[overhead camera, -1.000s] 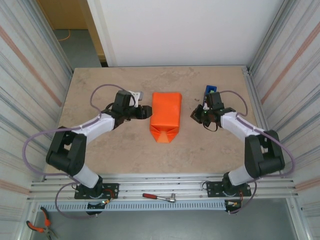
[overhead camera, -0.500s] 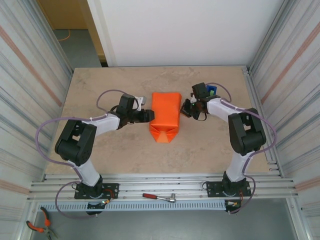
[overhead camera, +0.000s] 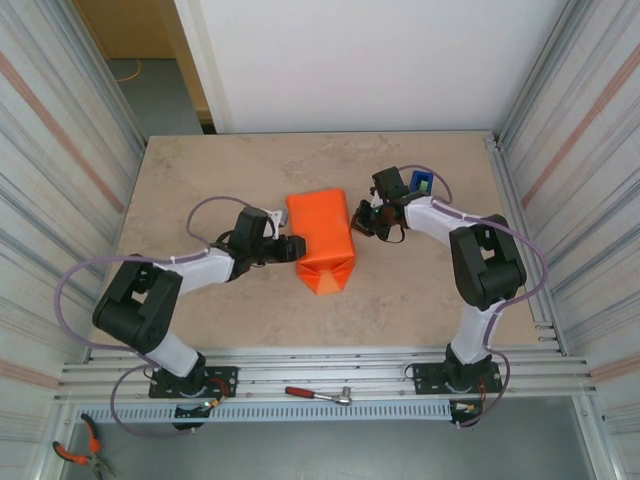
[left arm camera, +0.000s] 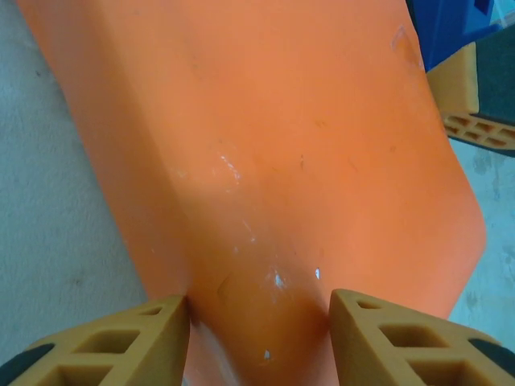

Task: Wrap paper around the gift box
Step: Rotate the gift box, then fifth fold the wrapping paper around the gift box.

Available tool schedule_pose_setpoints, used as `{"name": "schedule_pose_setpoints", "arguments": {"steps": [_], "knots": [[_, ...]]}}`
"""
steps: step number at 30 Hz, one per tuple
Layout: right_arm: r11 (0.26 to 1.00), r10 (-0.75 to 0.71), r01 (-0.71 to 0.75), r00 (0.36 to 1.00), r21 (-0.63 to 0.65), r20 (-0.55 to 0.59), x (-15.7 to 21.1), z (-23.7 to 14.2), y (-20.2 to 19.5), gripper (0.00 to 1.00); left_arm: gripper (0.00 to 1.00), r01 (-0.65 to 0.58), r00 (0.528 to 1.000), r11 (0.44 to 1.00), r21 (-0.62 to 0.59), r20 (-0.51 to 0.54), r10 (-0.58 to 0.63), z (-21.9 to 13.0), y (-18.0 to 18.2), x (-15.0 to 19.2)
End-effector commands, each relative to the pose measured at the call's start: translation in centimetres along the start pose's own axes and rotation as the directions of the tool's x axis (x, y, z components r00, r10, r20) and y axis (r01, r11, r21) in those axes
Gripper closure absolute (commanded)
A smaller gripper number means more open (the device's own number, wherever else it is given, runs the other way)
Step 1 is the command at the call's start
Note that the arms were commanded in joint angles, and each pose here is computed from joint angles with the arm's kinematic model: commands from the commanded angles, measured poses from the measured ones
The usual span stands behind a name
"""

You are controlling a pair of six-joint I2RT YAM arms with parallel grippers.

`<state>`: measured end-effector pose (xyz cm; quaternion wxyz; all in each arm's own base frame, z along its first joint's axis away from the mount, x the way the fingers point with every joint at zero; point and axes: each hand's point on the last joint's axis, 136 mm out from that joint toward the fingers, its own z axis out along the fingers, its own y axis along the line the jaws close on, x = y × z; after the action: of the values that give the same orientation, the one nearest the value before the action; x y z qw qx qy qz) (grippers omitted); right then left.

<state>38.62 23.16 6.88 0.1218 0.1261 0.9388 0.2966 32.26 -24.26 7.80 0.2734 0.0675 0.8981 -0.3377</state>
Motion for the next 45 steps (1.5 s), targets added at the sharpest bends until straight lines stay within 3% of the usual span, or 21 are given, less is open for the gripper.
{"name": "schedule_pose_setpoints", "arguments": {"steps": [1, 5, 8, 10, 14, 23, 29, 35, 45], "knots": [[1.000, 0.001, -0.001, 1.000, 0.004, -0.021, 0.8, -0.1, -0.4, 1.00, 0.47, -0.042, 0.998, 0.999, -0.035, 0.052, 0.044, -1.5, -0.7, -1.3], [0.999, 0.026, -0.027, 0.998, 0.025, 0.052, -0.6, -2.4, -1.8, 1.00, 0.34, -0.104, 0.989, 0.989, -0.105, 0.099, 0.114, -3.5, -0.8, -3.4], [0.998, 0.032, -0.036, 0.996, 0.052, 0.086, -0.6, -4.0, -3.0, 0.89, 0.20, -0.142, 0.975, 0.978, -0.151, 0.151, 0.164, -5.2, -0.9, -4.5], [0.998, 0.032, -0.038, 0.994, 0.058, 0.104, -0.3, -4.8, -3.4, 0.80, 0.01, -0.141, 0.965, 0.972, -0.188, 0.191, 0.177, -6.4, -0.7, -5.0], [0.998, 0.015, -0.023, 0.992, 0.067, 0.125, 1.4, -6.0, -3.7, 0.72, 0.01, -0.127, 0.947, 0.965, -0.231, 0.259, 0.187, -8.5, -0.3, -5.3], [0.987, -0.114, 0.095, 0.982, 0.131, 0.149, 7.4, -6.4, -3.3, 0.71, 0.01, -0.113, 0.925, 0.971, -0.211, 0.335, 0.180, -11.1, -0.3, -2.9], [0.986, -0.133, 0.123, 0.987, 0.112, 0.087, 11.2, -5.0, -2.5, 0.71, 0.01, -0.189, 0.908, 0.965, -0.184, 0.341, 0.243, -10.9, -1.2, -0.7], [0.990, -0.110, 0.104, 0.992, 0.094, 0.058, 13.9, -3.0, -2.5, 0.72, 0.01, -0.260, 0.877, 0.937, -0.234, 0.348, 0.330, -10.6, -1.0, 1.2], [0.987, -0.117, 0.114, 0.993, 0.110, 0.019, 15.9, -0.4, -2.0, 0.72, 0.01, -0.246, 0.882, 0.927, -0.284, 0.332, 0.335, -9.6, 0.9, 3.7]]}}
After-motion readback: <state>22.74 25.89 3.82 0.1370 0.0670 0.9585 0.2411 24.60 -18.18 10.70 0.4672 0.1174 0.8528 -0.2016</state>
